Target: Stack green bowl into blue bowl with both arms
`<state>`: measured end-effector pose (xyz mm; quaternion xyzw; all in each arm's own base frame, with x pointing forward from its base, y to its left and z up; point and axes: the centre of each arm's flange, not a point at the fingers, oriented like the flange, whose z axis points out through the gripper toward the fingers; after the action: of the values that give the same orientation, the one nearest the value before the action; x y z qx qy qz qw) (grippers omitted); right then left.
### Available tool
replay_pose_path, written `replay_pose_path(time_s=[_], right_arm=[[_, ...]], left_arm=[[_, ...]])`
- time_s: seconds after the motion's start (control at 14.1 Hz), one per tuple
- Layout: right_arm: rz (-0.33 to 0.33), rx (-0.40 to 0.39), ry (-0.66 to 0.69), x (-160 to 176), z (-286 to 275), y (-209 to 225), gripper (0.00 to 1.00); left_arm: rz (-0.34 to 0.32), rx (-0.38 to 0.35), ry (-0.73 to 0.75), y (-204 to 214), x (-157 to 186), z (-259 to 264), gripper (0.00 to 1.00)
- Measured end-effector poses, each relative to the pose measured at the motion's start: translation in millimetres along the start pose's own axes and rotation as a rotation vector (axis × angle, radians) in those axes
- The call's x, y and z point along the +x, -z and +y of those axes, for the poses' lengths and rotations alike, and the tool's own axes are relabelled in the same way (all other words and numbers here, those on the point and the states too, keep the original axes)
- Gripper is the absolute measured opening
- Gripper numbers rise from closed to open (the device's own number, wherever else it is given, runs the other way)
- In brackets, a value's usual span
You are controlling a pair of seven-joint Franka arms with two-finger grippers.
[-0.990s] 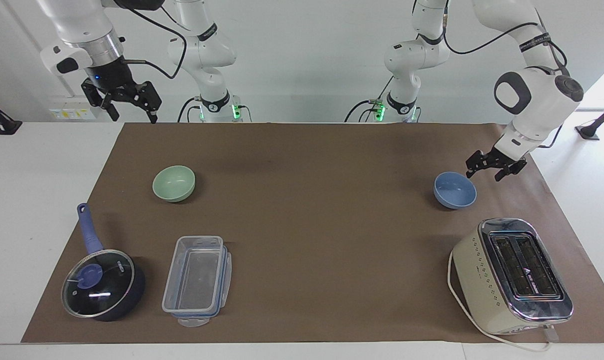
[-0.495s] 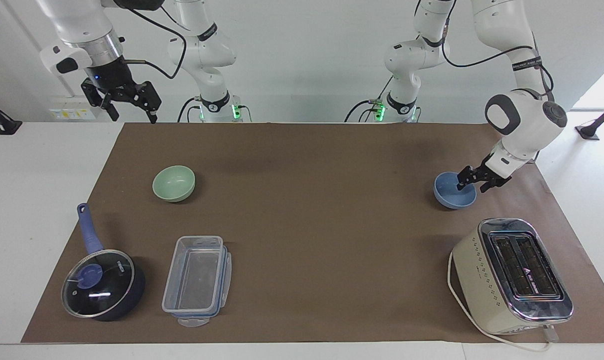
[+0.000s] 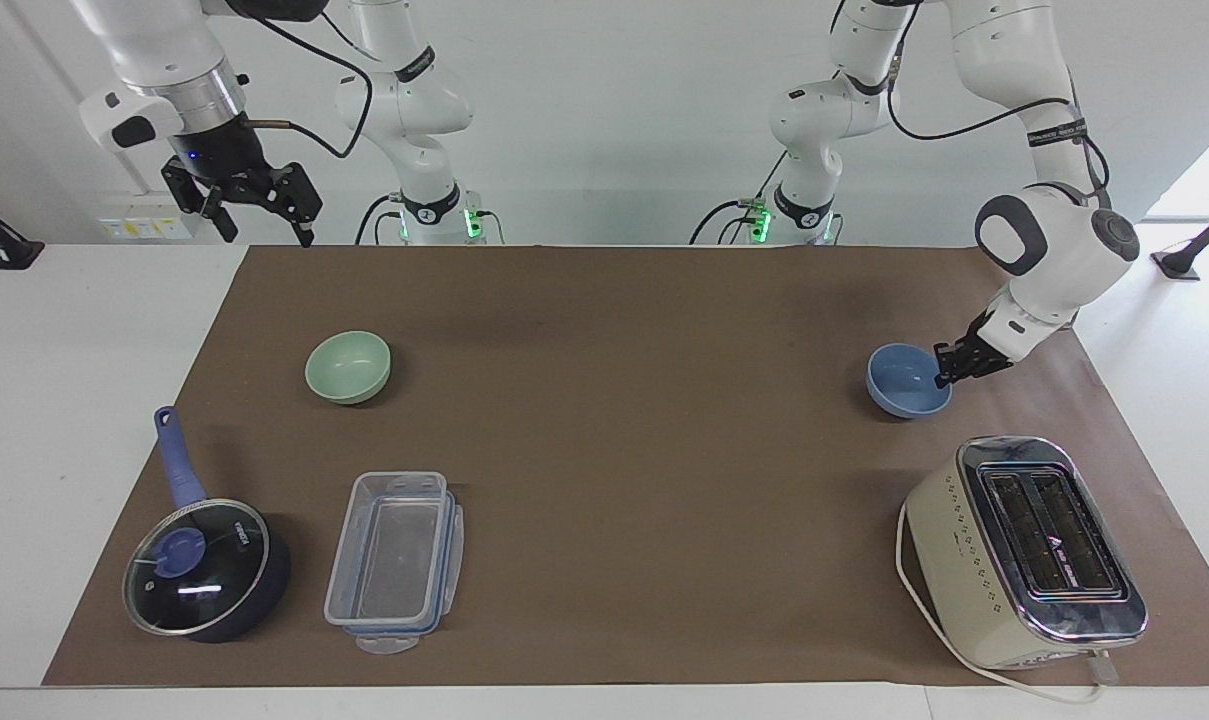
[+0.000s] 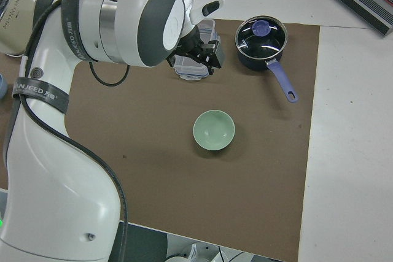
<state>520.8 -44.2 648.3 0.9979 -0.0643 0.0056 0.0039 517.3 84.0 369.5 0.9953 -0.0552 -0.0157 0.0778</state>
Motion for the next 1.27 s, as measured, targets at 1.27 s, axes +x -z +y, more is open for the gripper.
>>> replay_pose_path(time_s=[1.27], right_arm=[[0.005,-0.008,0.206,31,42,-235,1.0]], left_arm=[[0.071,-0.015,0.055,-75,-29,413,0.04]])
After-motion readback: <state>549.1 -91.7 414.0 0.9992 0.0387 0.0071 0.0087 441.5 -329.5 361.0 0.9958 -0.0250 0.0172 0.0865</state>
